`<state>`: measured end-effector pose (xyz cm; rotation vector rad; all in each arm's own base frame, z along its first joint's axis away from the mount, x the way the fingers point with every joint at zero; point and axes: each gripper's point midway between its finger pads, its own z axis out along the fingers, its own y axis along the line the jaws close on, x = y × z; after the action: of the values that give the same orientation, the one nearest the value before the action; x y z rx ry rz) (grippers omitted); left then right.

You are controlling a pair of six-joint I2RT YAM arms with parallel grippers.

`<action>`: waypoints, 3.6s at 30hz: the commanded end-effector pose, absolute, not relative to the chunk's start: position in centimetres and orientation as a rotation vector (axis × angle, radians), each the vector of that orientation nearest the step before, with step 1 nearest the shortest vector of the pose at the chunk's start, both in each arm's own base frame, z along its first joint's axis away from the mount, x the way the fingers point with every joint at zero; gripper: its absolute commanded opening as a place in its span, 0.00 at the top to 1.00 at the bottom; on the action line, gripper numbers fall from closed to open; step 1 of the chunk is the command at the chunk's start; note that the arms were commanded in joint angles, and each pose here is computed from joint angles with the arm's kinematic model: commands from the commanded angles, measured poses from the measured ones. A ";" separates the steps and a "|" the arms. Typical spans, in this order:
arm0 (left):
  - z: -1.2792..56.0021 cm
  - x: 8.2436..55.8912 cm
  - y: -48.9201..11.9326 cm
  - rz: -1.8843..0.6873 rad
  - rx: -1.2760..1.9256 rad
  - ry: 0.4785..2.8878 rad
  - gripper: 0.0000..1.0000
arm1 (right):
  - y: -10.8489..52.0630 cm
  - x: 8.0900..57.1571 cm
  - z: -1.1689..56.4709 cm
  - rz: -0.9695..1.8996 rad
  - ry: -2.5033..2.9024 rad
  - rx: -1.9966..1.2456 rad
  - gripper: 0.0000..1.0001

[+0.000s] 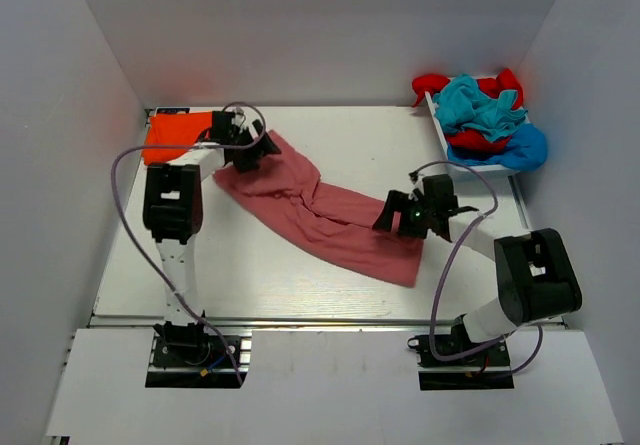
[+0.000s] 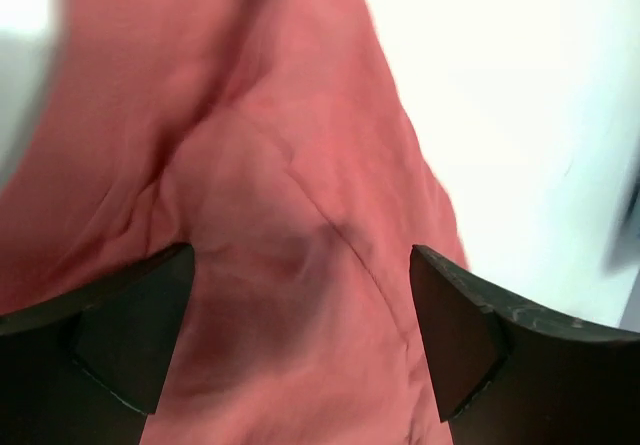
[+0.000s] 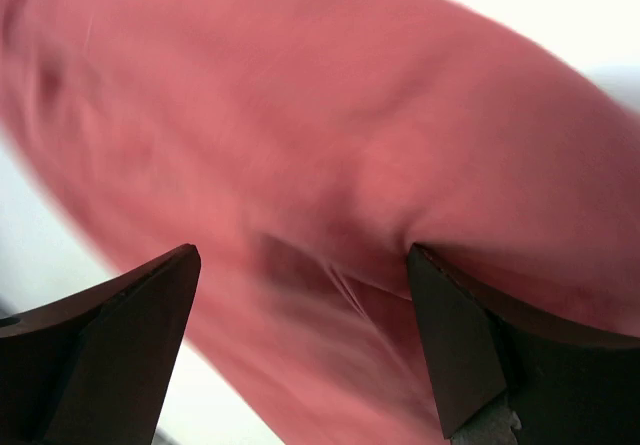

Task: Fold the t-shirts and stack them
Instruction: Rotate the tshirt 80 degrees, then grab the bottom of the folded rectangular tshirt with both arms

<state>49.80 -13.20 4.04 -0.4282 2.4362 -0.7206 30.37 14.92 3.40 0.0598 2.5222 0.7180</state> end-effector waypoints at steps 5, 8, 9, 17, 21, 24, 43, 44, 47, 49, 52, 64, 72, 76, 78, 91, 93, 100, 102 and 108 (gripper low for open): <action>-4.9 59.5 -15.4 -0.762 -0.331 2.537 0.00 | 22.4 16.1 0.0 1.014 2.861 -0.459 0.10; -3.8 62.3 -17.7 -0.896 -0.322 2.436 0.00 | 24.1 13.2 0.8 1.115 2.871 -0.628 0.10; -3.0 64.0 -18.0 -0.913 -0.295 2.346 0.00 | 25.2 11.0 1.4 1.187 2.840 -0.807 0.10; -2.1 65.7 -23.8 -0.939 -0.210 2.209 0.00 | 29.0 5.1 1.9 1.276 2.605 -1.476 0.10; -2.1 65.9 -24.6 -0.941 -0.154 2.162 0.00 | 31.5 5.9 3.5 1.262 2.454 -1.555 0.10; -0.9 65.9 -25.3 -0.942 -0.092 2.140 0.00 | 33.1 6.4 5.0 1.258 2.362 -1.582 0.10; 38.4 57.1 -19.9 -0.609 0.180 1.698 0.00 | 33.6 12.8 12.3 0.955 2.198 -1.067 0.10; 36.6 55.6 -20.2 -0.614 0.183 1.766 0.00 | 33.0 13.1 12.0 0.926 2.221 -1.018 0.10; 32.3 49.6 -18.5 -0.536 0.148 1.967 0.00 | 30.7 14.7 11.7 0.779 2.262 -0.847 0.10; 33.1 45.4 -17.7 -0.569 0.054 1.934 0.00 | 27.9 16.4 10.4 0.615 2.303 -0.711 0.10; 23.9 38.8 -18.9 -0.697 0.010 2.076 0.00 | 25.3 16.5 9.1 0.520 2.359 -0.638 0.10; 6.7 17.3 -18.0 -0.773 -0.156 2.632 0.00 | 22.4 13.6 3.4 0.560 2.633 -0.568 0.16; 4.3 11.6 -17.2 -0.745 -0.124 2.787 0.03 | 24.4 12.1 3.5 0.767 2.657 -0.589 0.17; 2.9 10.3 -17.7 -0.770 -0.103 2.836 0.12 | 24.7 11.8 3.3 0.801 2.661 -0.594 0.21; 2.0 9.8 -17.4 -0.725 -0.087 2.872 0.13 | 24.9 11.7 3.2 0.827 2.657 -0.589 0.23; 0.8 9.5 -19.0 -0.773 -0.034 2.871 0.68 | 24.5 11.5 1.6 0.809 2.695 -0.561 0.69; 0.5 9.1 -18.8 -0.736 -0.029 2.901 0.88 | 24.7 11.7 1.8 0.807 2.687 -0.561 0.80; 1.9 10.4 -19.3 -0.729 -0.021 2.841 1.00 | 25.0 11.7 2.2 0.833 2.665 -0.594 1.00; 2.6 11.0 -19.7 -0.741 -0.020 2.812 1.00 | 25.3 12.0 2.7 0.843 2.650 -0.597 1.00; 6.1 13.5 -21.3 -0.811 0.021 2.663 1.00 | 26.4 14.2 5.7 0.804 2.557 -0.632 1.00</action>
<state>11.27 -20.06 3.29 -0.0155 2.7913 -0.7701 11.95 24.72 2.48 -0.6062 2.6764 0.7903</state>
